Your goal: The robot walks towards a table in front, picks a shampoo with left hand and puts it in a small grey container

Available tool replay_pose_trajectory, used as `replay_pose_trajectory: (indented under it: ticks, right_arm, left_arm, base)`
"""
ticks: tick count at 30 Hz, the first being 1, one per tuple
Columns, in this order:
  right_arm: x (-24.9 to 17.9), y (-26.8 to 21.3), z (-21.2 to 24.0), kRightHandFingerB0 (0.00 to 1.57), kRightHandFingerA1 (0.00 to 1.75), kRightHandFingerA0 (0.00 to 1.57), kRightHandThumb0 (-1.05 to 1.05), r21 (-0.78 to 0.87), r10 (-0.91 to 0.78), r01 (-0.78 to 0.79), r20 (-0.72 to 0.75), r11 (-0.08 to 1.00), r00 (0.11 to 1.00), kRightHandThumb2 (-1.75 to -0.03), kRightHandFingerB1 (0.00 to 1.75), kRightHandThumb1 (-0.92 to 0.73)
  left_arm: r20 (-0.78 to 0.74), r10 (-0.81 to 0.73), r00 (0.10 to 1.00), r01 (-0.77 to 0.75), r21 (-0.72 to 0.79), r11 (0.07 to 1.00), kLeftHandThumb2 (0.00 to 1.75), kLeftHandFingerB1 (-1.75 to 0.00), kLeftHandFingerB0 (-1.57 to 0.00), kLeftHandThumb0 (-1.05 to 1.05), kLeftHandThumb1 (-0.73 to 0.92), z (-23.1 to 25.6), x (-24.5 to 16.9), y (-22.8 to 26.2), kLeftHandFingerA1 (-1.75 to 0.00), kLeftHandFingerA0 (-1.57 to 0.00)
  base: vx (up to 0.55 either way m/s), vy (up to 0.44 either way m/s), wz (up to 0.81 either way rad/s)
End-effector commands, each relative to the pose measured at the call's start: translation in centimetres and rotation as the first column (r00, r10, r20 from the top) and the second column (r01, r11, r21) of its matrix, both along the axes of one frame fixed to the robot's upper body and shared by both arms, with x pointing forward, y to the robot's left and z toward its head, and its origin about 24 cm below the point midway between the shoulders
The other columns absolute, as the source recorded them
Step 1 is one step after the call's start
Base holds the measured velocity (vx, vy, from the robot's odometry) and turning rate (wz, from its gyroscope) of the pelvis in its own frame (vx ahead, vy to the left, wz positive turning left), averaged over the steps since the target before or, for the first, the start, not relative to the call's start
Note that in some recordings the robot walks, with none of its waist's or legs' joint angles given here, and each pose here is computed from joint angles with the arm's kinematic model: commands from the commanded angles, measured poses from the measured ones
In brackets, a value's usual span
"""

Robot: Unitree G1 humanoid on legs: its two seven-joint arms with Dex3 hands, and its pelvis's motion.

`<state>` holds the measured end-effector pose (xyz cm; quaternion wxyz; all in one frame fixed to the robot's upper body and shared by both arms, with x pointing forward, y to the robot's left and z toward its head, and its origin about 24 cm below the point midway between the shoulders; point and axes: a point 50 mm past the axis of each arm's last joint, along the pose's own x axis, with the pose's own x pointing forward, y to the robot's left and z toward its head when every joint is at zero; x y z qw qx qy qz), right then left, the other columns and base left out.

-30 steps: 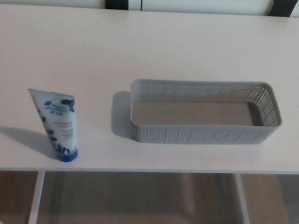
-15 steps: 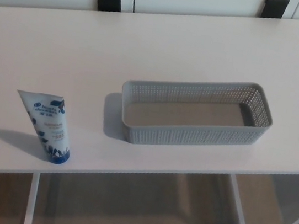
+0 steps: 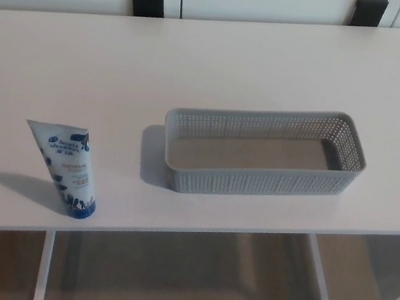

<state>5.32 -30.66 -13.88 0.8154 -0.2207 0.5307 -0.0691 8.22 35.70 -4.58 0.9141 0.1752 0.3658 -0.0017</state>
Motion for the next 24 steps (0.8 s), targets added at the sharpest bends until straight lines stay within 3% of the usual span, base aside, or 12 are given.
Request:
replay_pose_trajectory:
  ticks: [1, 5, 6, 7, 13, 14, 16, 18, 20, 21, 24]
  right_arm:
    - [-0.6, -2.1, 0.8, 0.56, 0.47, 0.75, -0.31, -0.025, -0.082, 0.082, 0.007, 0.996, 0.997, -0.60, 0.41, -0.68]
    - [0.0, -2.6, 1.2, 0.56, 0.47, 0.74, -0.29, -0.033, -0.092, 0.093, 0.031, 0.995, 0.995, -0.59, 0.41, -0.67]
    - [0.1, -2.6, 1.2, 0.56, 0.47, 0.74, -0.29, -0.031, -0.098, 0.100, 0.037, 0.995, 0.994, -0.60, 0.41, -0.67]
    - [0.2, -2.6, 1.3, 0.56, 0.47, 0.75, -0.28, -0.032, -0.101, 0.102, 0.042, 0.994, 0.994, -0.59, 0.41, -0.67]
    - [0.5, -3.0, 1.4, 0.56, 0.47, 0.74, -0.28, -0.037, -0.098, 0.099, 0.039, 0.994, 0.994, -0.60, 0.42, -0.68]
    - [0.6, -3.0, 1.5, 0.56, 0.47, 0.74, -0.28, -0.038, -0.096, 0.098, 0.041, 0.994, 0.994, -0.60, 0.42, -0.68]
    - [0.7, -3.0, 1.5, 0.56, 0.48, 0.74, -0.29, -0.033, -0.099, 0.100, 0.046, 0.994, 0.994, -0.60, 0.42, -0.67]
    - [0.7, -3.0, 1.5, 0.56, 0.47, 0.74, -0.30, -0.041, -0.088, 0.089, 0.038, 0.995, 0.995, -0.60, 0.41, -0.67]
    - [0.2, -3.0, 1.5, 0.57, 0.48, 0.77, -0.28, -0.047, -0.083, 0.084, 0.030, 0.995, 0.996, -0.60, 0.42, -0.68]
    - [-0.6, -3.1, 1.4, 0.57, 0.48, 0.77, -0.28, -0.042, -0.104, 0.105, 0.024, 0.994, 0.994, -0.60, 0.42, -0.68]
    - [-0.5, -3.1, 1.4, 0.56, 0.47, 0.75, -0.28, -0.038, -0.118, 0.119, 0.030, 0.992, 0.993, -0.59, 0.41, -0.67]
  left_arm:
    - [0.518, -0.324, 0.792, 0.472, -0.181, 0.863, 0.87, -0.49, 0.00, -0.32, 0.30, 16.4, 2.3, -0.4, -0.47, 0.00]
    - [0.652, -0.309, 0.693, 0.463, -0.072, 0.884, 0.84, -0.51, -0.01, -0.32, 0.25, 18.6, 3.7, -2.1, -0.47, 0.00]
    - [0.675, -0.300, 0.674, 0.455, -0.059, 0.889, 0.55, -0.24, -0.07, -0.54, 0.46, 18.7, 3.9, -2.4, -0.33, -0.23]
    - [0.706, -0.275, 0.652, 0.444, -0.062, 0.894, 0.70, -0.32, -0.04, -0.58, 0.38, 18.9, 4.2, -3.0, -0.42, -0.20]
    - [0.775, -0.224, 0.591, 0.445, -0.082, 0.892, 0.72, -0.39, 0.00, -0.56, 0.37, 18.2, 6.5, -4.8, -0.57, -0.12]
    - [0.773, -0.223, 0.593, 0.447, -0.086, 0.891, 0.57, -0.41, 0.00, -0.57, 0.41, 18.2, 6.9, -4.8, -0.60, -0.11]
    - [0.767, -0.214, 0.605, 0.450, -0.107, 0.887, 0.53, -0.41, 0.00, -0.52, 0.44, 18.0, 7.8, -5.1, -0.64, -0.07]
    - [0.769, -0.216, 0.601, 0.455, -0.108, 0.884, 0.54, -0.37, 0.00, -0.48, 0.45, 17.8, 8.4, -5.1, -0.65, -0.04]
    - [0.740, -0.212, 0.638, 0.437, -0.121, 0.891, 0.53, -0.48, 0.00, -0.55, 0.45, 17.0, 9.6, -5.1, -0.72, -0.02]
    - [0.704, -0.212, 0.678, 0.428, -0.144, 0.892, 0.83, -0.57, -0.02, -0.34, 0.25, 16.1, 10.5, -5.2, -0.56, -0.02]
    - [0.683, -0.217, 0.698, 0.427, -0.153, 0.891, 0.85, -0.57, -0.03, -0.34, 0.29, 15.6, 12.1, -5.1, -0.58, -0.05]
  base:
    - [0.00, 0.000, 0.00]
    - [0.00, 0.000, 0.00]
    - [0.00, 0.000, 0.00]
    - [0.00, 0.000, 0.00]
    - [0.00, 0.000, 0.00]
    - [0.00, 0.000, 0.00]
    - [0.00, 0.000, 0.00]
    - [0.00, 0.000, 0.00]
    - [0.00, 0.000, 0.00]
    - [0.00, 0.000, 0.00]
    - [0.00, 0.000, 0.00]
